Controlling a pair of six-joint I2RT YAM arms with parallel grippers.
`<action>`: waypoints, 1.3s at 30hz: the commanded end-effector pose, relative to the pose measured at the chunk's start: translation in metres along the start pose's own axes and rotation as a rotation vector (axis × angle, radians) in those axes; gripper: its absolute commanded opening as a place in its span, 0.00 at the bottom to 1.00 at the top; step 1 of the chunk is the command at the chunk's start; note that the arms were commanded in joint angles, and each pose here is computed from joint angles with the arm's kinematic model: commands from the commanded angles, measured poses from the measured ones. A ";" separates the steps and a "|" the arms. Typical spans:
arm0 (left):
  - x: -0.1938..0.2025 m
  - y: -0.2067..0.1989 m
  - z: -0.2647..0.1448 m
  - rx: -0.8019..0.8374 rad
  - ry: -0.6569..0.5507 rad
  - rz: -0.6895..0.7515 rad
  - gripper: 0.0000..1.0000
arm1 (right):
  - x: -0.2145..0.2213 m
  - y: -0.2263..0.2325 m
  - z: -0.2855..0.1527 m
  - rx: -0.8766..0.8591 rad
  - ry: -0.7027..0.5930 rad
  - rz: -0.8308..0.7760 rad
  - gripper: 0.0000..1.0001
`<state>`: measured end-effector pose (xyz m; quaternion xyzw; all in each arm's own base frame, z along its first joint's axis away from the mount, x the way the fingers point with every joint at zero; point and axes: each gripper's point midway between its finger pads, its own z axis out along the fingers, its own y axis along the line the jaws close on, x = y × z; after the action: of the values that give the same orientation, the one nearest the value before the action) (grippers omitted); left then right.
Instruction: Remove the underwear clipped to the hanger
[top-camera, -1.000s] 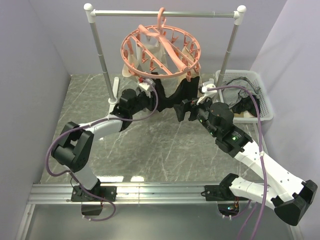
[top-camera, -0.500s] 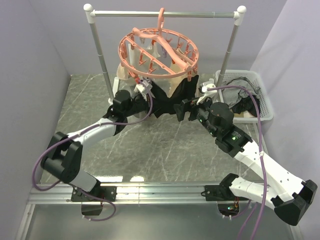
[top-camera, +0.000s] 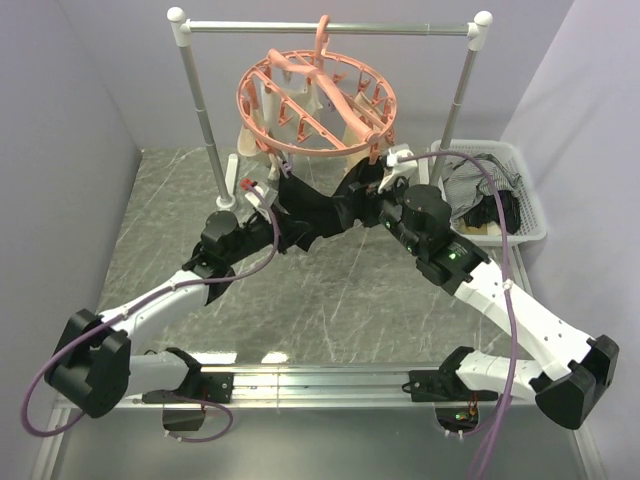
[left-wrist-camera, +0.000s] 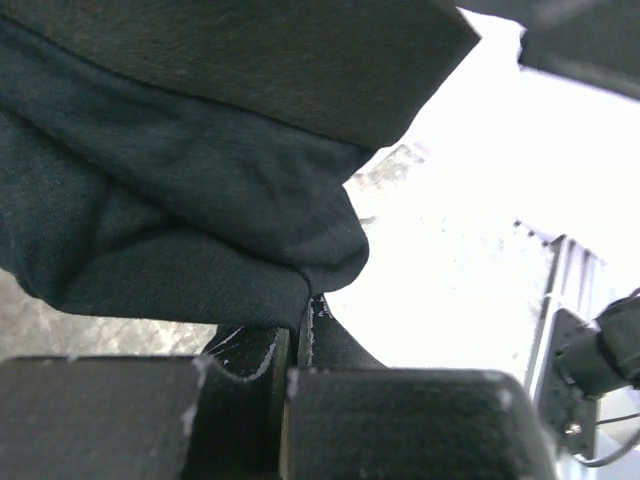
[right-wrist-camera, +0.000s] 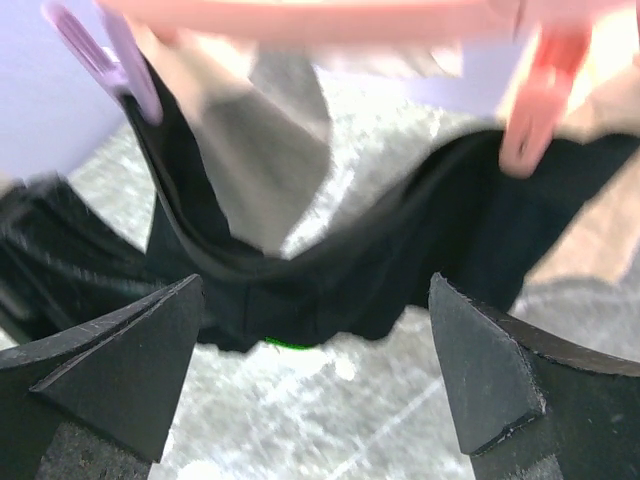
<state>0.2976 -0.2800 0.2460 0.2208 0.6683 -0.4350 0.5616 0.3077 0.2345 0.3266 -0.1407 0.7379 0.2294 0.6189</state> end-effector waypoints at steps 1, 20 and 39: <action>-0.030 -0.019 -0.008 0.039 -0.111 -0.003 0.01 | -0.051 0.018 -0.001 -0.066 -0.113 0.007 1.00; -0.038 -0.052 -0.021 0.075 -0.146 -0.030 0.01 | -0.074 0.087 0.049 -0.215 -0.079 -0.072 0.98; -0.039 -0.071 -0.019 0.108 -0.140 -0.018 0.01 | -0.065 0.093 0.113 -0.078 -0.024 0.017 0.98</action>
<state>0.2469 -0.2945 0.2857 0.2086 0.6280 -0.4833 0.5731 0.3612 0.3752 0.3655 -0.2025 0.7307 0.2706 0.5931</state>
